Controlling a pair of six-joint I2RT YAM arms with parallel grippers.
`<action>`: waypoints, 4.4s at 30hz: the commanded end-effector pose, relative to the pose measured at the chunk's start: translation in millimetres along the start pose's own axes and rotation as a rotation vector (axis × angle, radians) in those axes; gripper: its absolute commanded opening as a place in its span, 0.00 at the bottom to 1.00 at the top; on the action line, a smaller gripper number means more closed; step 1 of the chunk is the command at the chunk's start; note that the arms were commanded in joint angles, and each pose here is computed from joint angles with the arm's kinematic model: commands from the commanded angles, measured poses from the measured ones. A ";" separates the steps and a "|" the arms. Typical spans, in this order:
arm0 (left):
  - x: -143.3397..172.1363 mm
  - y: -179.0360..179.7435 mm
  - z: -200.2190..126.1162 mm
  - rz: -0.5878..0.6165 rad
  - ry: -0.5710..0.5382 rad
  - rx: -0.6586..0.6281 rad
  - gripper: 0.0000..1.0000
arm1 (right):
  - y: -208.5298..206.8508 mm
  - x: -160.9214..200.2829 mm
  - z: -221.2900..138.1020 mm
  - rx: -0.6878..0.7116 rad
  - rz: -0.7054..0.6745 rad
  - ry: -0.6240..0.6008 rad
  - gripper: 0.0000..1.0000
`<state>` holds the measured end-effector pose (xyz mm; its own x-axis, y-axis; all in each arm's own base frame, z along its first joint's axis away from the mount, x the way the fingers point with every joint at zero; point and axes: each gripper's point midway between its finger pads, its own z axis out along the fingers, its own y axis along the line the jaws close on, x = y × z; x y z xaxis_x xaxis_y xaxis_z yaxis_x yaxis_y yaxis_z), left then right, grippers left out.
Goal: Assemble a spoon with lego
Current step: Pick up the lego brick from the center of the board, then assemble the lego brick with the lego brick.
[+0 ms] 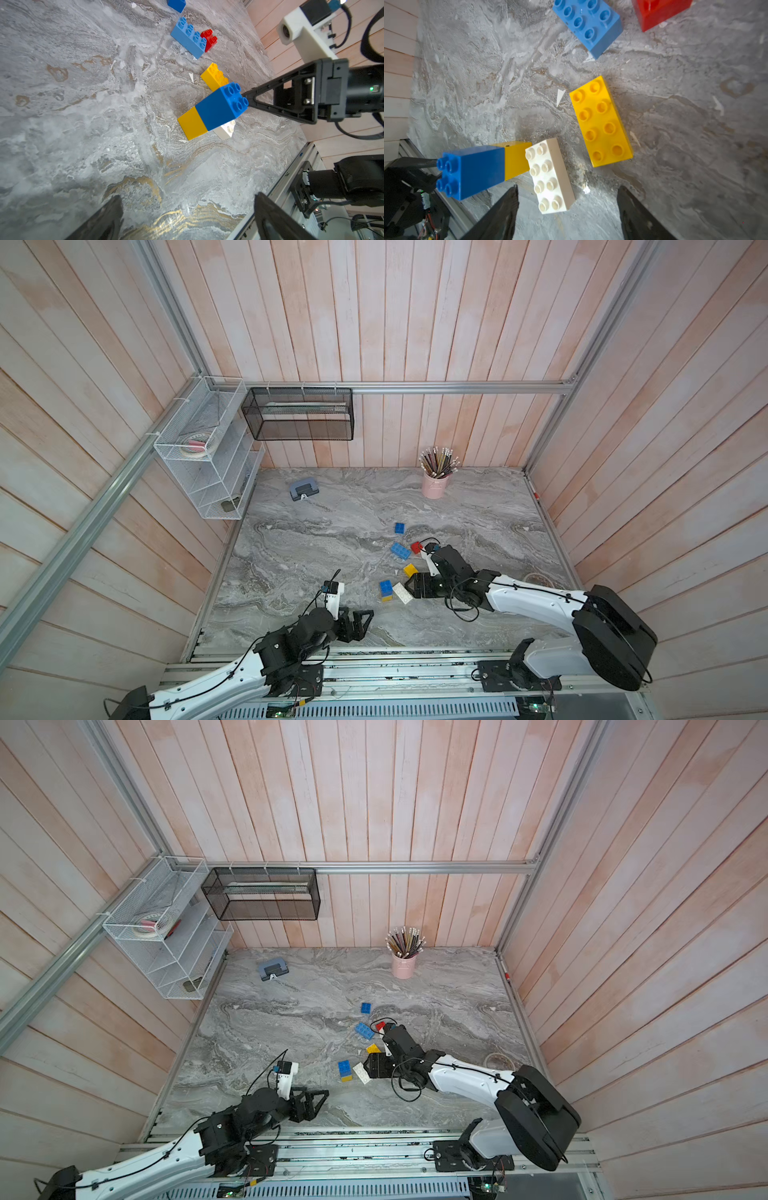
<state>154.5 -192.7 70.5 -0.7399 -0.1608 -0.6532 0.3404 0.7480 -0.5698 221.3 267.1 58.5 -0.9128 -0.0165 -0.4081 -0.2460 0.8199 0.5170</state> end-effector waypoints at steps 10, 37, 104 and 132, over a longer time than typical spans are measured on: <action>-18.2 -5.4 -9.1 0.059 -0.033 -0.036 1.00 | -2.2 -32.8 29.9 0.045 0.059 -0.010 0.77; -18.4 -6.9 -11.5 0.075 -0.039 -0.020 1.00 | -6.3 -69.3 65.6 0.326 -0.100 0.034 0.76; -76.7 -24.7 -50.4 0.217 -0.288 -0.010 1.00 | 110.7 -10.1 -1.2 0.176 -0.191 -0.008 0.50; -74.9 -23.1 -49.3 0.215 -0.286 -0.011 1.00 | 88.2 2.9 15.2 0.314 -0.236 -0.006 0.49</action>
<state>174.6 -163.9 155.6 -0.4720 -0.1735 -0.8644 0.4432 0.8008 -0.4028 203.9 359.9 108.3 -0.8328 -0.1861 -0.5213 -0.3509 0.9059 0.2372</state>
